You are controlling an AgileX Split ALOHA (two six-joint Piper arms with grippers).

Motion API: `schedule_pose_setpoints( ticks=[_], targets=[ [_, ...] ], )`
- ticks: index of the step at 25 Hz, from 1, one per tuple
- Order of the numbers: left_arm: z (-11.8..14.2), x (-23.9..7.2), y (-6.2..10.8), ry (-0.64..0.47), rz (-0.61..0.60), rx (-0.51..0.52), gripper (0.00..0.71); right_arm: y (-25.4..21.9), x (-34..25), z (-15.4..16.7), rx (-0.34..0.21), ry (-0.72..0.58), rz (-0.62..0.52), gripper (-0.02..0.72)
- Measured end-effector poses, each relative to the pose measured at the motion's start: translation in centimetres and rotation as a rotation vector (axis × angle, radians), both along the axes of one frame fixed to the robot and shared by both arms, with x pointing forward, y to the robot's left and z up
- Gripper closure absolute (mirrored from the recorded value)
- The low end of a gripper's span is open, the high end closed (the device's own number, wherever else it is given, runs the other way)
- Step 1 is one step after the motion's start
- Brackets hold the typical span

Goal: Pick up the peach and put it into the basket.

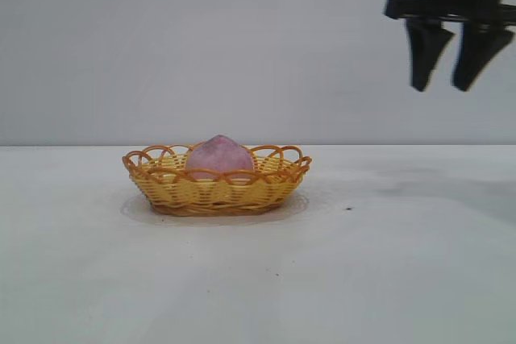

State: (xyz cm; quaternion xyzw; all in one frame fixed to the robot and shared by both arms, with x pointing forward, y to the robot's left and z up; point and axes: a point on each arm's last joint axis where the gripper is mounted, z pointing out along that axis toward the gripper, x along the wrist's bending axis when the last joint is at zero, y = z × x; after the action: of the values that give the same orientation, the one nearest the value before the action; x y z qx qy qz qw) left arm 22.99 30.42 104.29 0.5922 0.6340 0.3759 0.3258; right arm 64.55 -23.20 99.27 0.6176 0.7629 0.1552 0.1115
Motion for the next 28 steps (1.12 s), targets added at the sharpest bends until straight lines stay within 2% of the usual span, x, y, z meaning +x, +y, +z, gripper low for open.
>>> schedule_pose_setpoints(
  ticks=[5, 9, 14, 19, 21, 28],
  targets=[
    [0.0, 0.0, 0.0, 0.0, 0.0, 0.0, 0.354, -2.5, 0.7, 0.3, 0.008, -0.046, -0.096, 0.336],
    [0.0, 0.0, 0.0, 0.0, 0.0, 0.0, 0.354, -2.8, 0.4, 1.8, 0.023, -0.089, -0.119, 0.336],
    [0.0, 0.0, 0.0, 0.0, 0.001, -0.002, 0.354, -2.8, -1.4, 6.4, 0.064, -0.176, -0.13, 0.336],
    [0.0, 0.0, 0.0, 0.0, 0.001, -0.002, 0.354, -3.1, -5.1, 10.7, 0.065, -0.24, -0.108, 0.336],
    [0.0, 0.0, 0.0, 0.0, 0.001, -0.002, 0.354, -3.3, -7.3, 10.8, 0.063, -0.232, -0.107, 0.336],
    [0.0, 0.0, 0.0, 0.0, 0.001, -0.002, 0.354, -4.1, -15.8, 7.9, 0.044, -0.13, -0.126, 0.336]
  ],
)
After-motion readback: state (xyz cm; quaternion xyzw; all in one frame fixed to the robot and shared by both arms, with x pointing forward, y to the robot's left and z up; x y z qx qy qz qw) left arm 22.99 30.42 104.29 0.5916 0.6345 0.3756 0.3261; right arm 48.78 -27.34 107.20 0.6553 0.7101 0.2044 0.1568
